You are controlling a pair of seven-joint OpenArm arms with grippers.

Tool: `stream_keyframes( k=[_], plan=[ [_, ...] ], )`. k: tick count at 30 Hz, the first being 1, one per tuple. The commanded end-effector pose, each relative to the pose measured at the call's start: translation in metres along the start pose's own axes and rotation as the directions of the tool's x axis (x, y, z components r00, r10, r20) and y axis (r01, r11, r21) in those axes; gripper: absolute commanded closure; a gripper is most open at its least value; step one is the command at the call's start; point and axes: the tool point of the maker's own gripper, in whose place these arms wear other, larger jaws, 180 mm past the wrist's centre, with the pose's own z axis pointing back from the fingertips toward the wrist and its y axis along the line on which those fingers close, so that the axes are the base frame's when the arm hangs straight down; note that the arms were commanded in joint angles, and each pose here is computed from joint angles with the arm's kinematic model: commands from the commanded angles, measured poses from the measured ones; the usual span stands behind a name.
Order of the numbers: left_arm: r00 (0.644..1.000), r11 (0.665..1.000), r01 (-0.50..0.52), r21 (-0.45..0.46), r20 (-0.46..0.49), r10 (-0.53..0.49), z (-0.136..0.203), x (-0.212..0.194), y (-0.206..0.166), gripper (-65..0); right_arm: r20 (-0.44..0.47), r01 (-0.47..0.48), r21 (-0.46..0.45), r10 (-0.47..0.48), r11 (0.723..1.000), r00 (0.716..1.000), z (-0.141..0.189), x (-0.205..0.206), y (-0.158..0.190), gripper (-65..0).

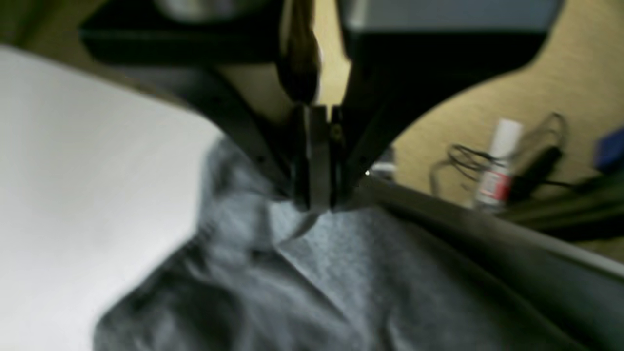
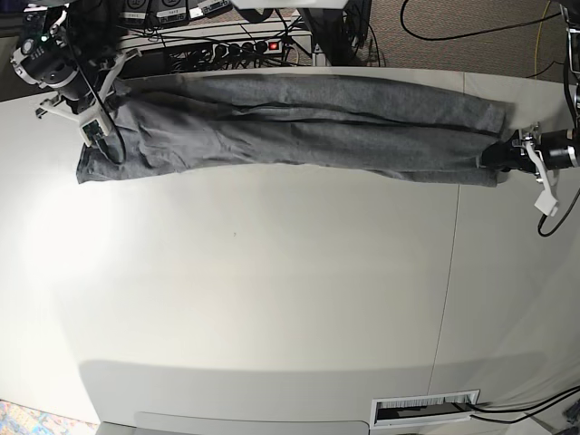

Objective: Fold the T-shirt properly
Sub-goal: 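Regrasp the folded end with the right gripper and straighten the strip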

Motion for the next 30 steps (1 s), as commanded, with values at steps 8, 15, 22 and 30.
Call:
stream_keyframes(
  k=[8,15,22,30],
  plan=[
    [0.998,0.998,0.012,0.057,-0.064,-0.008,0.006,-0.010,0.011,-20.0,0.193,0.005,0.022,-0.009,1.000,0.981,0.008,0.037,0.001,-11.3],
    [0.998,0.998,0.012,0.057,-0.059,-0.008,0.006,-0.009,0.011,-20.0,0.367,0.073,0.099,-0.105,0.992,0.924,0.013,0.078,0.011,-11.3],
    [0.998,0.998,0.012,0.057,-0.059,-0.008,0.006,-0.009,0.011,-20.0,0.358,0.044,0.126,-0.087,0.991,0.930,0.004,0.082,0.030,0.0],
    [0.997,0.998,0.012,0.057,-0.072,-0.008,0.006,-0.011,0.011,-20.0,0.230,-0.042,0.122,0.013,0.992,0.973,-0.052,0.052,0.054,0.0]
  ],
)
